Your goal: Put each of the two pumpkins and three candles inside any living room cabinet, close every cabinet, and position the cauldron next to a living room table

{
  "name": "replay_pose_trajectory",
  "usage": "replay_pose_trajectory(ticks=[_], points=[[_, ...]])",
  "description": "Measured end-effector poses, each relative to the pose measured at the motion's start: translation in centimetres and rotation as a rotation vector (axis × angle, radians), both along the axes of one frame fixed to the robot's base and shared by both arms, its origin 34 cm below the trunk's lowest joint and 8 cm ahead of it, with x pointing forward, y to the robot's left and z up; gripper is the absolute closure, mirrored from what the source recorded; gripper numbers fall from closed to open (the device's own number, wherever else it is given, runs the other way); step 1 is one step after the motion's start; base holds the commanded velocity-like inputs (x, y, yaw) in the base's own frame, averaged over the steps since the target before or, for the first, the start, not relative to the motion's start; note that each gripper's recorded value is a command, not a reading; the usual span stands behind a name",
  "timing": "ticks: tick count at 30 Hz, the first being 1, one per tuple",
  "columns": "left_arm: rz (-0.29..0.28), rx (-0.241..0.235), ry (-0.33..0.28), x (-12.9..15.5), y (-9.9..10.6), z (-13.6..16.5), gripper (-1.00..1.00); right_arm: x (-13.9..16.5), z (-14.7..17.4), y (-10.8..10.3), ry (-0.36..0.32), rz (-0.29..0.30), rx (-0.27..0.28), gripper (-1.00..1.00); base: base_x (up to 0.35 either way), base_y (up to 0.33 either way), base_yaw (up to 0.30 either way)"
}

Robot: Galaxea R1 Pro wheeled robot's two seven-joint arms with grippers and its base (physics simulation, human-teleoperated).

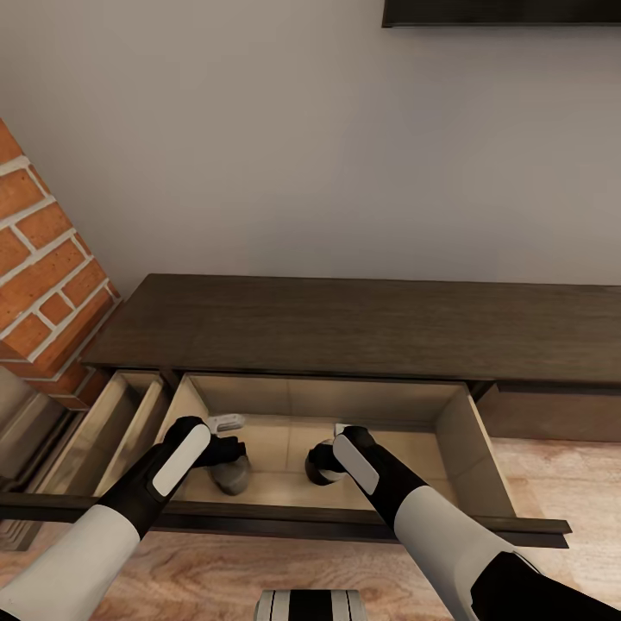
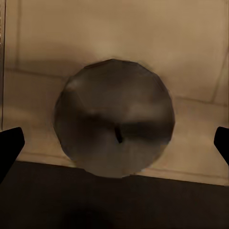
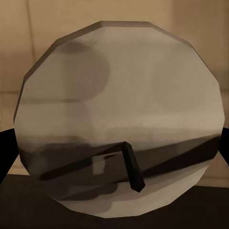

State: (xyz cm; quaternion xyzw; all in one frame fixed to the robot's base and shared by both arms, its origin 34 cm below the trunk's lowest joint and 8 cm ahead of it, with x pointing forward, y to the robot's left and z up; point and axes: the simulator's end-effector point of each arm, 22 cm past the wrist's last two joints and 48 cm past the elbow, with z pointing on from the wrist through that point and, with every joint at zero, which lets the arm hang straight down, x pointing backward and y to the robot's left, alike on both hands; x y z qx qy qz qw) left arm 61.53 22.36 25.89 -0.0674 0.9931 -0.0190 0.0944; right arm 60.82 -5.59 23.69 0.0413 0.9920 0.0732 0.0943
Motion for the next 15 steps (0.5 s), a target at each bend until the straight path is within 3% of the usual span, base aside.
replay_pose_trajectory(ticks=[13,14,15], points=[[0.002,-0.002,-0.004,0.09,-0.05,0.02,-1.0,0.0,0.0,0.0,0.0,0.0,0.0,1.0,0.0,0.0,0.0],[0.002,-0.002,-0.004,0.1,-0.05,0.03,-1.0,0.0,0.0,0.0,0.0,0.0,0.0,-1.0,0.0,0.0,0.0],[0.002,-0.002,-0.004,0.13,-0.05,0.04,-1.0,0.0,0.01,0.05,0.0,0.0,0.003,-1.0,0.0,0.0,0.0]])
